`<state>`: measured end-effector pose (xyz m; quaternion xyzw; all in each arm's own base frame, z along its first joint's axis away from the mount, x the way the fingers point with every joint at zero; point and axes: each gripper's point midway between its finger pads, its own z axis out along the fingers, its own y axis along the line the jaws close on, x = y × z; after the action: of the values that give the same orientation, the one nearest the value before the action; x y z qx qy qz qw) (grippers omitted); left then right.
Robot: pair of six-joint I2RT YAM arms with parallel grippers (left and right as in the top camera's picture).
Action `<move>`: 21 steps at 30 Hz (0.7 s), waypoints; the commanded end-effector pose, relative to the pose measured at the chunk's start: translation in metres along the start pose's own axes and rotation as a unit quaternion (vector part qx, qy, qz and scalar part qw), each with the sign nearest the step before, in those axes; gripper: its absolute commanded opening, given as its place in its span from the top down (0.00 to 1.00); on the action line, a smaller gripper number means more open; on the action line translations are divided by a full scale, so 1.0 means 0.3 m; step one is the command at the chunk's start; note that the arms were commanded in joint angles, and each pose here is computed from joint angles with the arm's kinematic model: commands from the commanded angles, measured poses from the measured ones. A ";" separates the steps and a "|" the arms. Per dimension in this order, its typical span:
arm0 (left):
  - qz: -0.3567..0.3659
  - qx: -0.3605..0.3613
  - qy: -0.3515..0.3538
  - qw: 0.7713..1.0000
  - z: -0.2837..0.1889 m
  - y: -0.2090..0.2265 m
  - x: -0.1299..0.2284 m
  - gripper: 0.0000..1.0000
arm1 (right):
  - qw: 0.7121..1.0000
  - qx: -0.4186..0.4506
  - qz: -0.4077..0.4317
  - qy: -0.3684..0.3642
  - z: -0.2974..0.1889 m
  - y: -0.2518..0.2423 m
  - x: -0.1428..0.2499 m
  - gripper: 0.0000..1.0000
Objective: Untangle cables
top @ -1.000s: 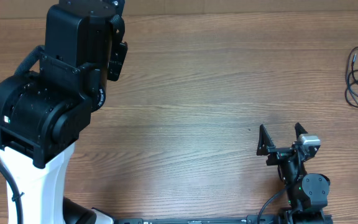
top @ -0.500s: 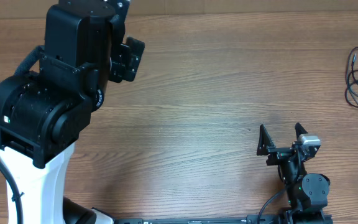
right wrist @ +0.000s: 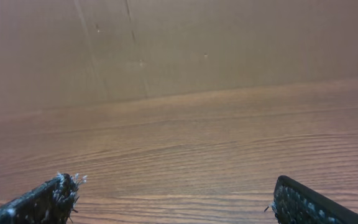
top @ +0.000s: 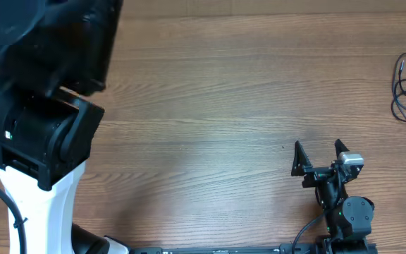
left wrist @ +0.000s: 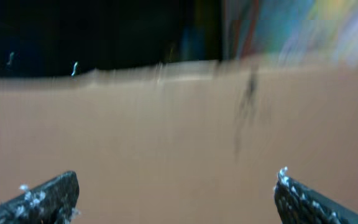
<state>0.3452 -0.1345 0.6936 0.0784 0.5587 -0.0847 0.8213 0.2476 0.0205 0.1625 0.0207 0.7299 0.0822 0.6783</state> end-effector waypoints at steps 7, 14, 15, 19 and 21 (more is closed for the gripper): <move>-0.013 0.066 -0.190 0.979 -0.075 -0.050 -0.312 0.00 | 1.000 0.004 -0.003 0.002 0.002 -0.005 0.011 0.00; -0.009 0.105 -0.307 0.946 -0.260 -0.054 -0.536 0.00 | 1.000 0.004 -0.003 0.002 0.002 -0.005 0.011 0.00; -0.008 0.108 -0.316 0.943 -0.290 -0.051 -0.559 0.00 | 1.000 0.004 -0.003 0.002 0.002 -0.005 0.011 0.00; -0.008 0.102 -0.345 0.933 -0.411 -0.013 -0.637 0.00 | 1.000 0.004 -0.003 0.002 0.002 -0.005 0.011 0.00; -0.004 0.099 -0.372 0.923 -0.480 0.007 -0.672 0.00 | 1.000 0.004 -0.003 0.002 0.002 -0.005 0.011 0.00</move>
<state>0.1866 -0.1083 0.8208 0.1144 0.2439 -0.1709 0.9477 0.2476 0.0205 0.1622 0.0199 0.7305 0.0813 0.6778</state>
